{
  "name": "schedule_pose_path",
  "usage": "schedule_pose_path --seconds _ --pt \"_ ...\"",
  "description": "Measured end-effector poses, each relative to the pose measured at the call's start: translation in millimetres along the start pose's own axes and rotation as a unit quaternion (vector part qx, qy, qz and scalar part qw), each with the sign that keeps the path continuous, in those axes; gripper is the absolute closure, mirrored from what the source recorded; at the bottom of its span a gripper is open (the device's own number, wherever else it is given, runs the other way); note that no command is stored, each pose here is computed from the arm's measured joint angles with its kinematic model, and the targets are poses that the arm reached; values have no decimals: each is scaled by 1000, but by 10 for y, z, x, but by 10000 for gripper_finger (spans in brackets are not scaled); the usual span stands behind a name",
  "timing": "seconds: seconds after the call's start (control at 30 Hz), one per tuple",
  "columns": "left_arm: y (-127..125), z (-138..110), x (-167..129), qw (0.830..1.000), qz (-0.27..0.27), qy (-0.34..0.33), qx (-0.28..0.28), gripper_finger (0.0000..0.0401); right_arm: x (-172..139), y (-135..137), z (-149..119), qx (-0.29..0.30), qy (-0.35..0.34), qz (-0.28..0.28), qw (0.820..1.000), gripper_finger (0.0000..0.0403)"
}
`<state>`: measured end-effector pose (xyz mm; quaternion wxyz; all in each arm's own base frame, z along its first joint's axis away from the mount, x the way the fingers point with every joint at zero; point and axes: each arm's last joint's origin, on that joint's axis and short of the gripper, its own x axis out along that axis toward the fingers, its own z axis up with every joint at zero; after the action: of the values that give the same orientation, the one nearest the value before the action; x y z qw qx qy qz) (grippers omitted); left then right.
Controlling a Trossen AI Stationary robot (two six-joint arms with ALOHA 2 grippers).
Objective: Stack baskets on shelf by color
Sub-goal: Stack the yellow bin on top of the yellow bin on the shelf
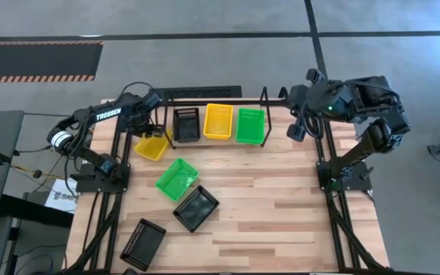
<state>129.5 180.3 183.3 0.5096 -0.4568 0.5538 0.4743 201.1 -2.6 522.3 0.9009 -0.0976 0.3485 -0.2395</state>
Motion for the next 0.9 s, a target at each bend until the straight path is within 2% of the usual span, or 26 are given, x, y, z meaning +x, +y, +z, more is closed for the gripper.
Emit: schedule_pose_path --seconds 0.1,0.2,0.37,0.47,0.7,0.9 --pt "25 -72 106 1000 -2 24 7 336 -8 14 0 -1 -2 3 1000 397" --pt "71 -151 238 999 21 35 -4 356 -14 24 1 -3 -3 5 1000 397" --pt "121 -243 359 998 39 47 -12 356 -12 21 1 -2 -2 4 1000 397" --pt "118 -245 366 998 32 51 11 350 -12 21 1 -3 -2 4 1000 397" --pt "77 -168 231 999 12 28 35 396 -14 24 1 -3 -3 5 1000 397" --pt "142 -205 -188 999 15 -31 16 401 -13 24 1 -3 -2 5 1000 397"
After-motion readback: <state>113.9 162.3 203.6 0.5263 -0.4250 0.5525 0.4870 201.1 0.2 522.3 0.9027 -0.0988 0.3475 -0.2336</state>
